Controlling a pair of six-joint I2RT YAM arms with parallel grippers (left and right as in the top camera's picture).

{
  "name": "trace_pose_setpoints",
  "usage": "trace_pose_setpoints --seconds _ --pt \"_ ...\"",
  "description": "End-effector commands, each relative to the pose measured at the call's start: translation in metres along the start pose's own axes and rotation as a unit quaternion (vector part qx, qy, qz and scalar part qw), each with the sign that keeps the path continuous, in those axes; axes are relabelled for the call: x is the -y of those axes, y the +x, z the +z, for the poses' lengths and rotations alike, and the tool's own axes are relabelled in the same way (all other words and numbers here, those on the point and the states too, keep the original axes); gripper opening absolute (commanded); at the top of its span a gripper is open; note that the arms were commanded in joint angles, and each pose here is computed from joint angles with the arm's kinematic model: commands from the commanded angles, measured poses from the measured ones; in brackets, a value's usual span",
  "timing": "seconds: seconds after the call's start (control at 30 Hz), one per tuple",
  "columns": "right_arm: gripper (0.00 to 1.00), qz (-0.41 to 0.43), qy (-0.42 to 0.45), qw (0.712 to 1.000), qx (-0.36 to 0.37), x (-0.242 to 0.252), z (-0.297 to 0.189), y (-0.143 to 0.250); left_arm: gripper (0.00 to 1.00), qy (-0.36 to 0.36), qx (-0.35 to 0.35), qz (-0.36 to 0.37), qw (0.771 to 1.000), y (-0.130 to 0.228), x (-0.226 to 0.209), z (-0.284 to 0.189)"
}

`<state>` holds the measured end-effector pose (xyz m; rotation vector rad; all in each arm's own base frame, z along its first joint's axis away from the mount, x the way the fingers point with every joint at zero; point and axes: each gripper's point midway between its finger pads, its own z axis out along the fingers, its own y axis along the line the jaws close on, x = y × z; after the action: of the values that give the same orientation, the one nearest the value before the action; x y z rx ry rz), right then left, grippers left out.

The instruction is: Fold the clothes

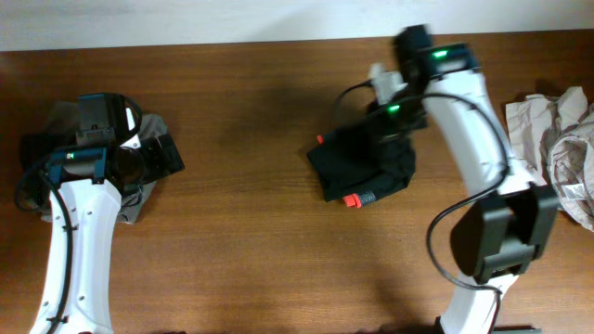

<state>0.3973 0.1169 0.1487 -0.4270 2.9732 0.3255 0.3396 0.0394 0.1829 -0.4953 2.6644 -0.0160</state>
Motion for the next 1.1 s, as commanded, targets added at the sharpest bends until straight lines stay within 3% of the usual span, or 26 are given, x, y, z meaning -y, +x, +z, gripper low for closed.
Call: trace_pose_setpoints --seconds 0.0,0.1,0.17,0.33,0.5,0.6,0.87,1.07 --pt "0.15 -0.028 0.034 0.999 -0.016 -0.02 0.02 0.005 0.99 0.008 0.015 -0.004 1.0 -0.006 0.002 -0.009" --pt "0.19 -0.043 0.033 0.998 -0.025 -0.038 0.032 0.01 1.0 0.008 0.015 -0.004 1.0 -0.006 0.002 -0.009" --pt "0.35 -0.048 0.04 0.998 -0.029 -0.041 0.036 0.013 0.99 0.008 0.015 -0.004 1.0 -0.006 0.002 -0.009" --pt "0.55 -0.012 0.076 0.997 -0.012 -0.022 0.029 0.005 0.99 0.008 0.015 -0.004 1.0 -0.006 0.002 -0.009" --pt "0.61 0.023 0.075 0.997 0.004 0.005 0.014 -0.002 1.0 0.008 0.015 -0.004 1.0 -0.006 0.002 -0.009" --pt "0.71 0.05 0.075 0.996 0.007 0.025 0.009 -0.002 0.99 0.008 0.015 -0.004 1.0 -0.006 0.002 -0.009" --pt "0.89 0.137 -0.063 0.988 0.041 0.065 -0.01 -0.002 0.99 0.001 0.032 -0.004 0.999 -0.014 0.0 -0.01" --pt "0.96 0.182 -0.071 0.98 0.042 0.097 -0.019 0.01 0.99 -0.005 0.069 -0.007 0.998 -0.031 -0.001 -0.013"
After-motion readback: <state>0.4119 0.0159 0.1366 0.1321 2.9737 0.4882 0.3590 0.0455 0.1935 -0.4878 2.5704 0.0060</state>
